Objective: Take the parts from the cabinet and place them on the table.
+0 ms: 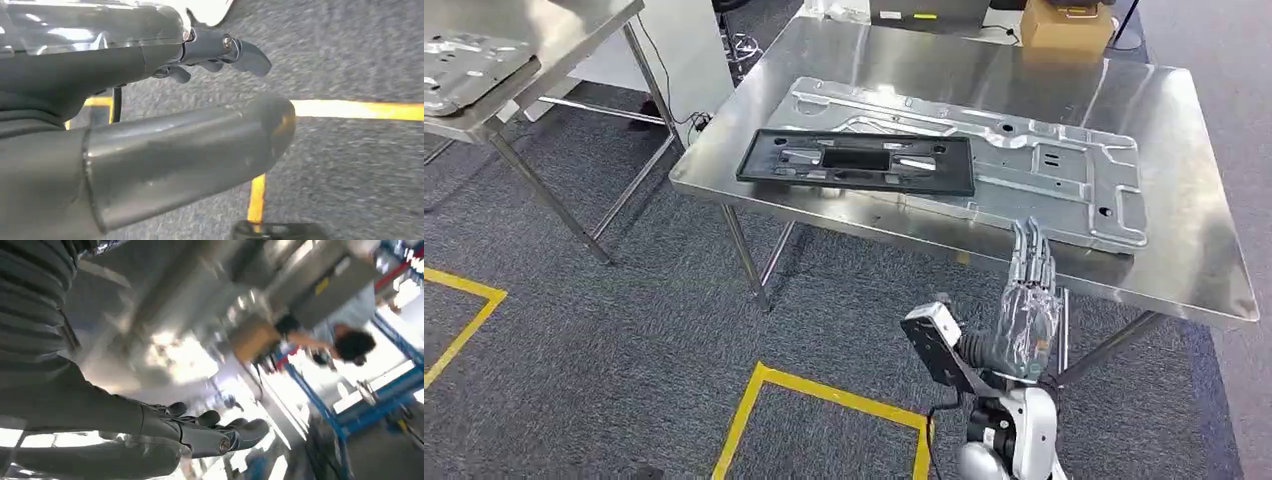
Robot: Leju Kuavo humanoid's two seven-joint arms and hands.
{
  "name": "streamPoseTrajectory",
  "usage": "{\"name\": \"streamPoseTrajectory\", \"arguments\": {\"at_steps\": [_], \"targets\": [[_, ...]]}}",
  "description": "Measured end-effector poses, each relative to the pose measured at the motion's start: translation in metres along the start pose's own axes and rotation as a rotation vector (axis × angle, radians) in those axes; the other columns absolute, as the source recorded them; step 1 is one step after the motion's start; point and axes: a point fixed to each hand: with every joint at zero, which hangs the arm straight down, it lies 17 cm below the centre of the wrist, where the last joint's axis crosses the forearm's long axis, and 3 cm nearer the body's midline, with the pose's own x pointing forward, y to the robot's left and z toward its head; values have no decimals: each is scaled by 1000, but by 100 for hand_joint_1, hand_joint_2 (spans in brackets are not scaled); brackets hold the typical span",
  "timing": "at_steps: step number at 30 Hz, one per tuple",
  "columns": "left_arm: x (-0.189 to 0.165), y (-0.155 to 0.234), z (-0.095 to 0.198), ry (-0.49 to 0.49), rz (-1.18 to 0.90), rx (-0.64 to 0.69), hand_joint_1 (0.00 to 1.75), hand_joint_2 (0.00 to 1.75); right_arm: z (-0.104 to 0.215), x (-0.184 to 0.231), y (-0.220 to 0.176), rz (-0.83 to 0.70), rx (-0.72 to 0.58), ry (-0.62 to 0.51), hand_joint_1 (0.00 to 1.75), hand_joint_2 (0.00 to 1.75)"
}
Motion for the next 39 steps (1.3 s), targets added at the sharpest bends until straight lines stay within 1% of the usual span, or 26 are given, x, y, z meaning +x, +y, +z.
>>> {"name": "streamPoseTrajectory", "arguments": {"at_steps": [5,6,8,13,15,16,17,18,22,23,25,28,30,31,33,35,37,39], "targets": [[1,6,-1,2,35,28,0,0,52,-24,24,-276,58,148,0,175],[0,6,-1,5,46,33,0,0,65,-31,32,-325,79,181,0,0],[-6,8,1,15,64,46,0,0,93,-44,52,-413,125,245,0,0],[-6,8,1,15,64,46,0,0,94,-44,53,-414,127,247,0,0],[-7,7,1,19,80,54,0,0,126,-62,77,-499,186,316,0,0],[-10,9,2,28,100,69,0,0,184,-101,112,-579,260,438,0,0],[-14,9,3,40,116,77,0,0,243,-135,132,-571,302,545,0,0],[-16,9,3,42,118,77,0,0,259,-144,136,-566,311,591,0,0],[-13,6,3,41,127,76,0,0,293,-158,154,-554,369,715,0,0],[-11,7,2,39,129,79,0,0,307,-165,159,-537,395,769,0,0],[-11,7,2,41,139,84,0,0,342,-180,169,-489,456,895,0,0],[-12,7,2,44,147,91,0,0,408,-192,179,-451,568,1125,0,0],[-13,9,2,45,148,97,0,0,452,-189,187,-455,667,1280,0,0],[-14,9,3,47,150,98,0,0,469,-185,189,-459,712,1339,0,0],[-16,9,3,50,151,99,0,0,492,-176,193,-476,777,1424,0,0],[-15,10,3,48,151,102,0,0,506,-169,196,-484,828,1480,0,0],[-11,11,2,42,151,103,0,0,514,-165,197,-487,852,1510,0,0],[-13,10,2,46,152,102,0,0,514,-163,198,-490,858,1518,0,0]]}}
